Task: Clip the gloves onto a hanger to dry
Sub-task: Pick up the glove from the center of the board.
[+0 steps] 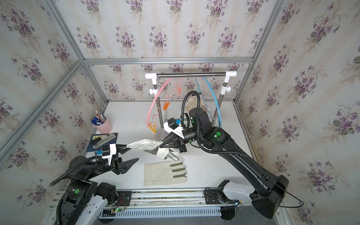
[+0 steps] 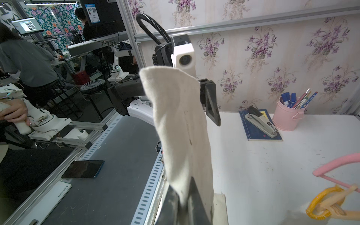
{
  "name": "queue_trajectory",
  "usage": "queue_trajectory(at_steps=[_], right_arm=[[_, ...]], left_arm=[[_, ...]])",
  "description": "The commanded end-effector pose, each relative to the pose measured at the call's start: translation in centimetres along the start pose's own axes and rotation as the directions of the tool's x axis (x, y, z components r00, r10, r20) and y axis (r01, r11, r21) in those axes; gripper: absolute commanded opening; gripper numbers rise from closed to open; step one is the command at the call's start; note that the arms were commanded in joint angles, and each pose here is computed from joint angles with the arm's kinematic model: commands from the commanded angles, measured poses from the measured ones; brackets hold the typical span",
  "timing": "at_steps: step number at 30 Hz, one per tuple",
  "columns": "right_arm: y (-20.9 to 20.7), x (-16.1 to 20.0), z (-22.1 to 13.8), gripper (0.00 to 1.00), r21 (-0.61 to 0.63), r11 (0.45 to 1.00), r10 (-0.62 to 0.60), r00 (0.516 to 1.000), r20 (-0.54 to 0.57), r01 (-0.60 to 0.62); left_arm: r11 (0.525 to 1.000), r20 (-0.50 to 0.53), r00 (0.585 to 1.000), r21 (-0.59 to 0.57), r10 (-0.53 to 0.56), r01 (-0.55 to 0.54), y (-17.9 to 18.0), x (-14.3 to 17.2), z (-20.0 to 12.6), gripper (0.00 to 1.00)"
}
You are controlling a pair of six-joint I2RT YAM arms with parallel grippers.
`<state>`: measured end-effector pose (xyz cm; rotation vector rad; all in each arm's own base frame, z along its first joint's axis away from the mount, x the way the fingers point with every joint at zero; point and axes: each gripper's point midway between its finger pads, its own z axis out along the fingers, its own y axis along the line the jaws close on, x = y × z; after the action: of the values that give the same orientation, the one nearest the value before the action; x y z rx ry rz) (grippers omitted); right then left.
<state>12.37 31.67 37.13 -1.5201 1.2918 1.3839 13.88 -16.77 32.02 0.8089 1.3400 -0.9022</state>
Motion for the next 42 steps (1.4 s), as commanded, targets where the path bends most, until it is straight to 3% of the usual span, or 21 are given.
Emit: queue_trajectory(at_steps=[1, 15, 20, 29, 37, 39, 40, 42], right_arm=[[0.5, -0.9, 0.0, 0.00, -0.032, 0.999, -0.029, 0.999, 0.034, 0.030], [-1.0, -0.9, 0.8, 0.00, -0.037, 0.999, -0.008, 0.999, 0.050, 0.010], [-2.0, -0.2, 1.2, 0.00, -0.012, 1.000, 0.004, 0.999, 0.033, -0.003], [-2.6, 0.1, 1.3, 0.00, 0.013, 1.000, 0.005, 1.000, 0.025, -0.005], [-3.1, 0.5, 1.4, 0.00, 0.038, 0.999, 0.013, 1.000, 0.021, -0.014], [-4.2, 0.9, 1.4, 0.00, 0.096, 0.995, 0.026, 1.000, 0.006, -0.026], [-5.0, 1.2, 1.2, 0.03, 0.147, 0.989, 0.033, 0.999, -0.003, -0.032], [-6.9, 1.8, 0.7, 0.23, 0.268, 0.963, 0.049, 0.998, -0.025, -0.041]], left_arm=[[1.000, 0.086, 0.996, 0.019, 0.012, -0.014, -0.2, -2.3, 0.1, 0.68], [0.996, 0.109, 0.994, 0.092, 0.006, -0.016, 0.0, -2.7, 2.1, 0.61], [0.993, 0.116, 0.993, 0.117, 0.005, -0.018, 0.1, -2.8, 3.1, 0.46], [0.993, 0.116, 0.993, 0.117, 0.006, -0.019, -0.1, -2.3, 3.5, 0.30], [0.992, 0.137, 0.991, 0.127, 0.012, -0.029, -0.3, -2.5, 4.1, 0.00], [0.991, 0.131, 0.991, 0.127, 0.017, -0.033, -0.3, -2.7, 4.2, 0.00], [0.990, 0.124, 0.992, 0.131, 0.027, -0.043, -0.4, -2.8, 4.2, 0.00], [0.989, 0.099, 0.994, 0.134, 0.045, -0.058, -0.6, -3.0, 4.1, 0.00]])
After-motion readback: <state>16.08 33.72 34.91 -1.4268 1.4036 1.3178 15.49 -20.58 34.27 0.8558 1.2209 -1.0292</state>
